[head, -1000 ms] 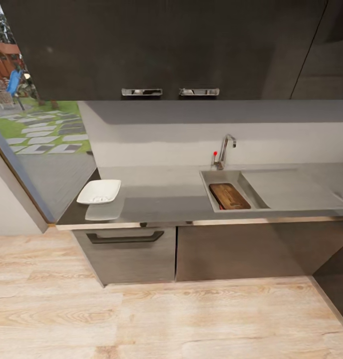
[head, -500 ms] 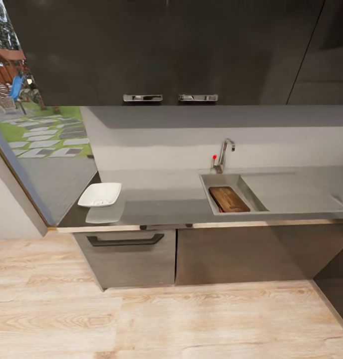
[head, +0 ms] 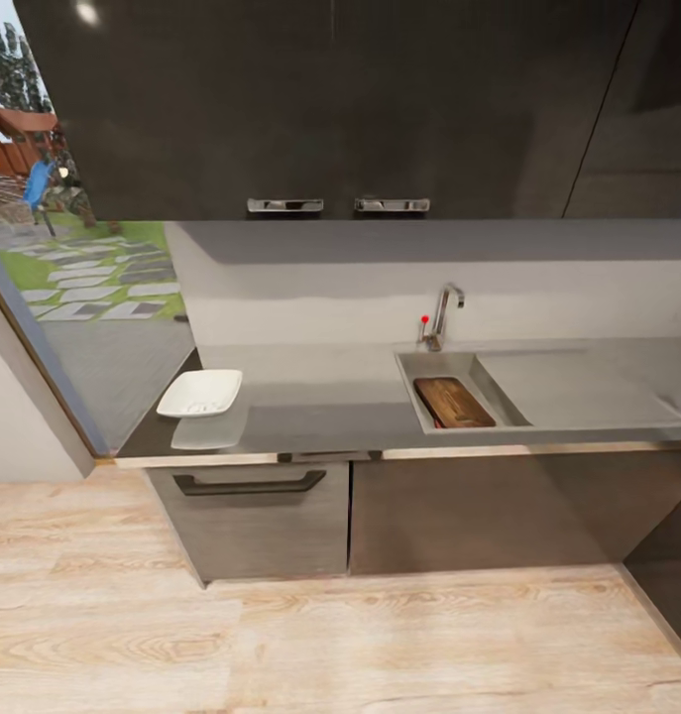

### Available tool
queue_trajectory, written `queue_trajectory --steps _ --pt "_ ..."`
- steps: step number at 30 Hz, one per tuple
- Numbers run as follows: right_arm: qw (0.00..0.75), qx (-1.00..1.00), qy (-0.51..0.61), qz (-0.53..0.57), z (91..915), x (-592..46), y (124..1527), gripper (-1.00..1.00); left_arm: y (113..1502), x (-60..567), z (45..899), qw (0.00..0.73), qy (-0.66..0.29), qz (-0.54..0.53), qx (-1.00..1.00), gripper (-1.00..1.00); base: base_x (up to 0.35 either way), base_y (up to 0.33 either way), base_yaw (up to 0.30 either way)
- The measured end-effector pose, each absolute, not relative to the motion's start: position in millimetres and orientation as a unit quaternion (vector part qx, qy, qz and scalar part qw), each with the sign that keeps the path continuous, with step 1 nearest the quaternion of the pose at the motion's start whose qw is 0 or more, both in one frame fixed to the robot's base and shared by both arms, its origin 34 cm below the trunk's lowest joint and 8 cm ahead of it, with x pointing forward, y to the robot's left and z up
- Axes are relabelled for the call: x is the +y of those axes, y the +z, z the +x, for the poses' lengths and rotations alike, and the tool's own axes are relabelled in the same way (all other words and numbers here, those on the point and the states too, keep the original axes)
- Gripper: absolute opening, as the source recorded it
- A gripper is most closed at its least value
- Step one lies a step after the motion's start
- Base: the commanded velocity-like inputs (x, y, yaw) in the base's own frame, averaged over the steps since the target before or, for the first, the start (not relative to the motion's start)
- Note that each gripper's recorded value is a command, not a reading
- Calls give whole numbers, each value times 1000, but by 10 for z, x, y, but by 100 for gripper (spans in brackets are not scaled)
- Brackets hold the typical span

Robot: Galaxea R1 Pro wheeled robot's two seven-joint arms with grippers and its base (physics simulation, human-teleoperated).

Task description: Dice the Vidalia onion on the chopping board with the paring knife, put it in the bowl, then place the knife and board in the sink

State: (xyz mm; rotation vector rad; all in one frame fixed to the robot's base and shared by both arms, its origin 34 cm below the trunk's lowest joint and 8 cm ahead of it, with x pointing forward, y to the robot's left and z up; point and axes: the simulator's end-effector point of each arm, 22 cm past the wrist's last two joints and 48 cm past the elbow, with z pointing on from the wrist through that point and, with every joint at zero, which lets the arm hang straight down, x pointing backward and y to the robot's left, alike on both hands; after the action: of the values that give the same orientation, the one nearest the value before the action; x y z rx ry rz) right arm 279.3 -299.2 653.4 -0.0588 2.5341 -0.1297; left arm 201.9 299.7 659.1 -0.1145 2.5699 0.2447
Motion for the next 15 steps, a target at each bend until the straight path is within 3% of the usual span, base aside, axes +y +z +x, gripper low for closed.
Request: queue_trajectory --steps 15 --pt "307 950 -48 -22 2859 -2981 6569 100 6614 2988 2105 287 90 -44 953 100 0 0 0"
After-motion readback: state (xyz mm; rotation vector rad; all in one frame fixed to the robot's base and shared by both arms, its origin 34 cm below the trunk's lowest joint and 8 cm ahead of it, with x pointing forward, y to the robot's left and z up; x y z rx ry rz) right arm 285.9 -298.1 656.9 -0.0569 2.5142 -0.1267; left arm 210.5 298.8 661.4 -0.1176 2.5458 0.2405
